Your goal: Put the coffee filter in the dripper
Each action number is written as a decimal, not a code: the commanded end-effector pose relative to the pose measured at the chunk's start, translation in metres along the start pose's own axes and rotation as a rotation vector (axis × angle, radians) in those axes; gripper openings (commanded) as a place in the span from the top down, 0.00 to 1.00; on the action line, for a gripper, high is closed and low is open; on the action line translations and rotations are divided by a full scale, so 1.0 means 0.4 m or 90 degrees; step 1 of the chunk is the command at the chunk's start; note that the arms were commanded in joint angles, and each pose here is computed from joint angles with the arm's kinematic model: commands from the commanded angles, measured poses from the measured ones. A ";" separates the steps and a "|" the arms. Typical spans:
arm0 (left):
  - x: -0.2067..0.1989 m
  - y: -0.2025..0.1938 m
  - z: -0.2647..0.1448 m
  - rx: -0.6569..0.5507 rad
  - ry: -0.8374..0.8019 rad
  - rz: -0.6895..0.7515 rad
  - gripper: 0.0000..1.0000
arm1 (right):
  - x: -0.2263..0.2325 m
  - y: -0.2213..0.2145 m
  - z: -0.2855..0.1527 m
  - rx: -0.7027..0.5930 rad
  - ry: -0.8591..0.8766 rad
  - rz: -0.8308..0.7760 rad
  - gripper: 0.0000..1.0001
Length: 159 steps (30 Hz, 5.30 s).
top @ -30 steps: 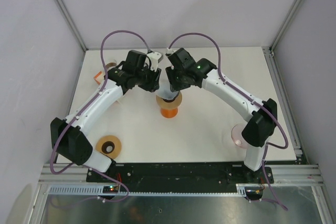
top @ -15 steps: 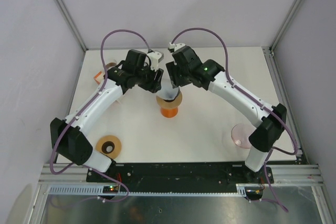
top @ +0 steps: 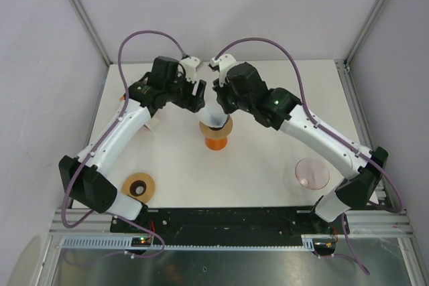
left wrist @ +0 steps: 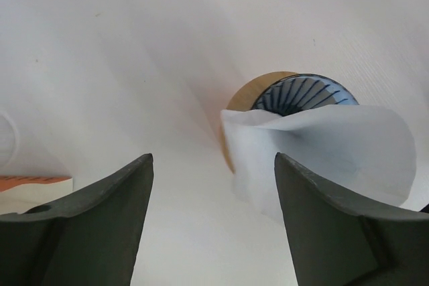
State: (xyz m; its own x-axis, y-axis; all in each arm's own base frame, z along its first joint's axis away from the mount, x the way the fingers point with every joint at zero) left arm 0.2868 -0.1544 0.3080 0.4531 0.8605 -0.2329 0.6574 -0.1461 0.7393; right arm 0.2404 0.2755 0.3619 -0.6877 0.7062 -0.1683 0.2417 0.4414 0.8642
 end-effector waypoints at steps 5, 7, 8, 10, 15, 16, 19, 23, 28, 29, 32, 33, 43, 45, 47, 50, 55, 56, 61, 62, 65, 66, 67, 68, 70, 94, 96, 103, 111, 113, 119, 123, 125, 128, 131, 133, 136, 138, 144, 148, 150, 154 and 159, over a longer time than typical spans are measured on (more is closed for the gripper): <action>0.106 0.079 -0.119 -0.111 0.021 -0.058 0.20 | 0.042 -0.028 0.041 0.025 0.076 -0.046 1.00; 0.121 0.073 -0.121 -0.109 0.026 -0.068 0.20 | 0.041 -0.037 0.065 0.058 0.059 -0.053 1.00; 0.126 0.068 -0.122 -0.107 0.027 -0.070 0.19 | 0.040 -0.040 0.081 0.075 0.050 -0.056 1.00; 0.134 0.061 -0.122 -0.103 0.029 -0.074 0.19 | 0.043 -0.050 0.108 0.113 0.041 -0.063 1.00; 0.146 0.042 -0.110 -0.087 0.024 -0.084 0.19 | 0.056 -0.074 0.164 0.197 0.043 -0.080 1.00; 0.147 0.040 -0.108 -0.085 0.024 -0.084 0.19 | 0.056 -0.078 0.171 0.209 0.040 -0.083 1.00; 0.148 0.037 -0.106 -0.081 0.020 -0.085 0.19 | 0.056 -0.091 0.193 0.239 0.040 -0.087 1.00; 0.148 0.036 -0.103 -0.079 0.016 -0.086 0.18 | 0.063 -0.116 0.232 0.282 0.058 -0.088 1.00; 0.153 0.033 -0.105 -0.080 0.025 -0.085 0.18 | 0.075 -0.151 0.270 0.322 0.063 -0.088 1.00; 0.154 0.033 -0.106 -0.080 0.027 -0.085 0.18 | 0.078 -0.157 0.276 0.327 0.063 -0.089 1.00; 0.158 0.030 -0.104 -0.078 0.029 -0.087 0.18 | 0.079 -0.176 0.293 0.342 0.057 -0.088 1.00; 0.158 0.030 -0.103 -0.077 0.029 -0.087 0.18 | 0.079 -0.182 0.297 0.346 0.056 -0.088 1.00; 0.157 0.022 -0.098 -0.069 0.020 -0.091 0.18 | 0.082 -0.207 0.323 0.361 0.065 -0.083 1.00; 0.155 0.016 -0.095 -0.065 0.012 -0.094 0.18 | 0.083 -0.212 0.326 0.366 0.068 -0.082 1.00; 0.150 0.008 -0.094 -0.059 -0.004 -0.103 0.19 | 0.084 -0.216 0.329 0.369 0.070 -0.080 1.00; 0.130 -0.017 -0.096 -0.043 -0.052 -0.128 0.24 | 0.082 -0.221 0.333 0.373 0.072 -0.075 1.00; 0.107 -0.037 -0.113 -0.036 -0.085 -0.210 0.36 | 0.076 -0.223 0.335 0.377 0.081 -0.053 1.00; 0.101 -0.040 -0.117 -0.035 -0.092 -0.235 0.35 | 0.075 -0.223 0.335 0.379 0.081 -0.048 1.00; 0.058 -0.054 -0.115 -0.028 -0.155 -0.310 0.29 | 0.071 -0.217 0.336 0.394 0.073 -0.029 1.00; 0.050 -0.058 -0.110 -0.026 -0.164 -0.312 0.28 | 0.072 -0.215 0.337 0.394 0.073 -0.026 1.00; 0.046 -0.083 -0.082 -0.006 -0.167 -0.345 0.31 | 0.075 -0.204 0.336 0.386 0.076 -0.018 1.00; 0.048 -0.092 -0.072 0.003 -0.168 -0.356 0.34 | 0.076 -0.199 0.335 0.382 0.076 -0.016 1.00; 0.050 -0.100 -0.061 0.012 -0.168 -0.368 0.38 | 0.076 -0.196 0.334 0.379 0.076 -0.014 1.00; 0.050 -0.105 -0.054 0.018 -0.172 -0.377 0.41 | 0.076 -0.193 0.332 0.376 0.075 -0.013 1.00; 0.051 -0.106 -0.043 0.025 -0.180 -0.386 0.46 | 0.075 -0.192 0.331 0.375 0.075 -0.013 1.00; 0.070 -0.106 0.044 0.070 -0.194 -0.427 0.70 | 0.085 -0.152 0.296 0.331 0.072 -0.021 1.00; 0.069 -0.103 0.040 0.065 -0.194 -0.423 0.71 | 0.083 -0.138 0.288 0.313 0.069 -0.020 1.00; 0.068 -0.101 0.028 0.052 -0.189 -0.411 0.73 | 0.060 -0.093 0.249 0.241 0.033 -0.008 1.00; 0.066 -0.092 0.016 0.037 -0.187 -0.399 0.74 | 0.040 -0.075 0.214 0.206 0.007 -0.004 1.00; 0.065 -0.087 0.012 0.032 -0.188 -0.394 0.73 | 0.038 -0.071 0.205 0.201 0.005 -0.004 1.00; 0.061 -0.067 -0.007 0.005 -0.185 -0.373 0.70 | 0.029 -0.036 0.160 0.147 0.002 0.006 1.00; 0.063 -0.044 -0.029 -0.036 -0.162 -0.343 0.66 | 0.020 -0.029 0.140 0.115 -0.006 0.017 1.00; 0.061 -0.038 -0.041 -0.050 -0.158 -0.334 0.63 | 0.016 -0.028 0.131 0.105 -0.009 0.024 1.00; 0.060 -0.030 -0.052 -0.064 -0.155 -0.324 0.58 | 0.013 -0.019 0.113 0.081 -0.005 0.034 1.00; 0.057 -0.029 -0.058 -0.067 -0.158 -0.319 0.54 | 0.009 -0.011 0.098 0.060 0.009 0.045 1.00; 0.057 -0.029 -0.058 -0.068 -0.158 -0.317 0.53 | 0.002 -0.010 0.094 0.056 0.012 0.053 1.00; 0.060 -0.030 -0.055 -0.067 -0.153 -0.318 0.51 | -0.005 -0.019 0.102 0.067 0.018 0.061 1.00; 0.060 -0.029 -0.052 -0.066 -0.153 -0.317 0.50 | -0.003 -0.025 0.107 0.076 0.021 0.060 1.00; 0.069 0.018 -0.090 -0.126 -0.126 -0.272 0.45 | -0.006 -0.005 0.079 0.050 0.023 0.068 1.00; 0.096 0.065 -0.140 -0.204 -0.053 -0.199 0.34 | -0.014 0.028 0.023 -0.006 0.032 0.079 0.85; 0.112 0.081 -0.153 -0.228 -0.014 -0.158 0.27 | -0.022 0.040 -0.011 -0.040 0.031 0.085 0.77; 0.162 0.092 -0.144 -0.237 0.073 -0.114 0.23 | -0.048 0.041 -0.075 -0.099 0.016 0.110 0.54; 0.244 0.093 -0.093 -0.219 0.203 -0.123 0.23 | -0.099 0.003 -0.138 -0.124 -0.040 0.148 0.38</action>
State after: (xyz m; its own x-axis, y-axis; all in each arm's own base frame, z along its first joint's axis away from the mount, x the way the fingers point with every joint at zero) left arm 0.3080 -0.0781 0.3406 0.2307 0.9004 -0.3687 0.5092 0.2112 0.8344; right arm 0.2315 0.2388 0.3815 -0.6477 0.7619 -0.0085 0.2906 0.2573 0.9216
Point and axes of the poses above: each gripper's point midway between its finger pads, its own z axis out along the fingers, its own x axis along the line the jaws close on, y = z × x, the point moved 10 cm from there along -z, back along the fingers, and after that the axes turned 12 degrees about -z, right-handed, at the moved point
